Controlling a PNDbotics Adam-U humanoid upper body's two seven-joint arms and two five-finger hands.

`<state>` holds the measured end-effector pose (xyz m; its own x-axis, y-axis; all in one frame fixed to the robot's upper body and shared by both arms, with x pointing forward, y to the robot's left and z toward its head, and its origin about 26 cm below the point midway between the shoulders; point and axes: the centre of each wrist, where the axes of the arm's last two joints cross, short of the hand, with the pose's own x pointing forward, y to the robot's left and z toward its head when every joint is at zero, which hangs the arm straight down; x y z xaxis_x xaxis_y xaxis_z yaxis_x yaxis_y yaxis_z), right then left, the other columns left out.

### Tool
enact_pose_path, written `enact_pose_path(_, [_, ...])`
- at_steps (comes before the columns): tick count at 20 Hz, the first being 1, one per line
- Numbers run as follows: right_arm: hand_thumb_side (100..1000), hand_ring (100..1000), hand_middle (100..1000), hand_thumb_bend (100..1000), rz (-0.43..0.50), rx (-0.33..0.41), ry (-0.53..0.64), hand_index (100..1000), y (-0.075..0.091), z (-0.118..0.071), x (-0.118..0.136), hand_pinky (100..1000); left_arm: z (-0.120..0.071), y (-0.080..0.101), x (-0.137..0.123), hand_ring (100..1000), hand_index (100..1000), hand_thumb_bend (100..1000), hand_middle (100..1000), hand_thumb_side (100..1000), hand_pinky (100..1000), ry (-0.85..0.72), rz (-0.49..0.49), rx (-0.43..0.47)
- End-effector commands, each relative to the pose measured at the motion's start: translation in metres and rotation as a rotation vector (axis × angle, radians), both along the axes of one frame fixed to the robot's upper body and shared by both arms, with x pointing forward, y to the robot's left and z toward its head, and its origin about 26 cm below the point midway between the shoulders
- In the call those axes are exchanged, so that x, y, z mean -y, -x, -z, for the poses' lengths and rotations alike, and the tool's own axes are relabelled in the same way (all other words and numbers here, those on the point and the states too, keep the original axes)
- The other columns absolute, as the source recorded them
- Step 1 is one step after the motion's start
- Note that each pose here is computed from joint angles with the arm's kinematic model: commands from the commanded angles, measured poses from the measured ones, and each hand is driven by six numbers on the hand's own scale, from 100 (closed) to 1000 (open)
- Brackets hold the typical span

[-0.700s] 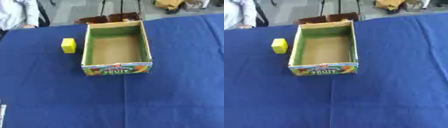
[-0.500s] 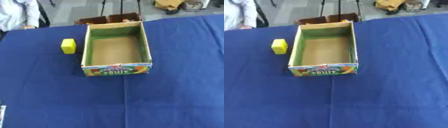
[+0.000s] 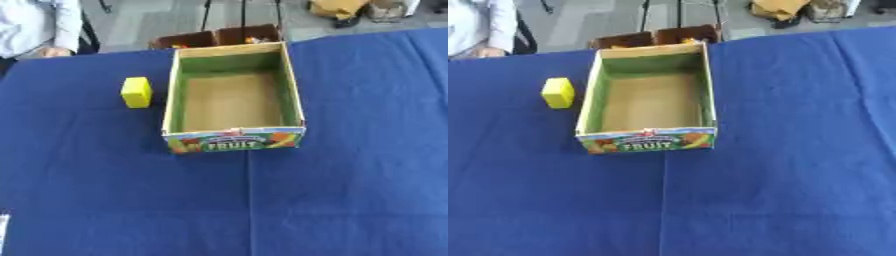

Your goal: Pick up objects on the table and place them in the box.

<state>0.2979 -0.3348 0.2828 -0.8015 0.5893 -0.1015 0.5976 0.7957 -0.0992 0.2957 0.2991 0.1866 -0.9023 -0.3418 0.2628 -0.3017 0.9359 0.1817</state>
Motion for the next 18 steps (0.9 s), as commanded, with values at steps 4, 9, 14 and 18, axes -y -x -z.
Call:
enact_pose_path(4, [884,773,614,295,0.006,0.026,0.034,790,0.006,-0.011,0.002,662,-0.03,0.008,-0.029,809,1000,224,877,1000,730,-0.136,-0.128,-0.012])
enact_pose_path(9, [882,771,613,288,0.004,0.022,0.035,788,0.006,-0.011,0.002,661,-0.045,0.012,-0.042,811,994,215,876,1000,732,-0.239,-0.211,-0.094])
enact_pose_path(14, [885,770,612,305,0.005,0.011,0.044,790,0.006,-0.009,0.003,661,-0.064,0.011,-0.063,830,1000,237,890,1000,741,-0.436,-0.325,-0.176])
enact_pose_path(18, [887,770,611,325,0.005,0.0,0.054,791,0.006,-0.008,0.003,662,-0.081,0.005,-0.08,852,1000,194,895,1000,754,-0.625,-0.375,-0.241])
